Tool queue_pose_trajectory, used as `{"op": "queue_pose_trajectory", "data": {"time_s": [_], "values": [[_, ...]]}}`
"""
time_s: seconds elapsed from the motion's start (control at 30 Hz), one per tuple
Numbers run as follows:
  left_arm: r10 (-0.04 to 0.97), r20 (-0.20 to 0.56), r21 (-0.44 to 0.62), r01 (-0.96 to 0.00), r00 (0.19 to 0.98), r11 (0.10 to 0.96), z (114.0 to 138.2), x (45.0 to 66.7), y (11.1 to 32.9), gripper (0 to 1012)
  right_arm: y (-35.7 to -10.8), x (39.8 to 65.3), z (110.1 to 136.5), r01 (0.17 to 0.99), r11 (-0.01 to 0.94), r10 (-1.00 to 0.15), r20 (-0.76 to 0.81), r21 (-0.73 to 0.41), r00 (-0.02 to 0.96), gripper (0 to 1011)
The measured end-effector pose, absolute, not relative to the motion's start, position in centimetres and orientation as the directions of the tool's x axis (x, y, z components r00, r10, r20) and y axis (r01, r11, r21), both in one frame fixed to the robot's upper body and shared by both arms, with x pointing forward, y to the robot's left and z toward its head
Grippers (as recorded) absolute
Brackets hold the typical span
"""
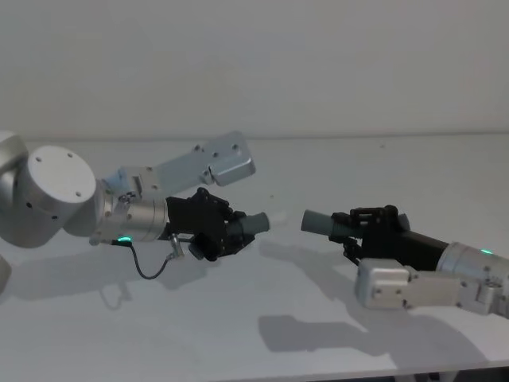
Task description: Use both hands to pick up one end of the pipe from the table, align the ends, and insert them.
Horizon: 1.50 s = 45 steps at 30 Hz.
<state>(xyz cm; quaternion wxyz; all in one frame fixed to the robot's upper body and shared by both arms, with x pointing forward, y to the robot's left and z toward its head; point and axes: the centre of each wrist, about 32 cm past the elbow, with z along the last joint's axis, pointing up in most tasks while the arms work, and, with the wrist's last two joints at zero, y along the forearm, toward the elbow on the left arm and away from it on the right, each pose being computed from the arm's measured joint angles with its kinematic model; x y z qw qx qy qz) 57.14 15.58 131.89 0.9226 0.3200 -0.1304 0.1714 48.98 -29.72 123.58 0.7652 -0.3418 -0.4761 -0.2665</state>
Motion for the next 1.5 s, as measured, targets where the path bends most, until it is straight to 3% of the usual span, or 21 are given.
{"op": "queue_pose_trajectory", "data": {"time_s": [0.53,0.93,1.5], "values": [[0.189,0.33,0.527,-0.347,0.925,0.776,132.4,57.7,15.4,334,-32.2,49.7,123.8,0.615,0.747,0.027,0.935,-0.254,0.353,252],[0.136,0.308,0.548,-0.293,0.942,0.783,132.6,57.8,15.7,334,-32.9,50.0,124.0,0.612,0.758,0.005,0.94,-0.227,0.342,252],[0.131,0.309,0.555,-0.291,0.942,0.779,132.8,57.6,16.3,334,-33.6,50.3,123.7,0.614,0.755,0.004,0.938,-0.23,0.347,252]]}}
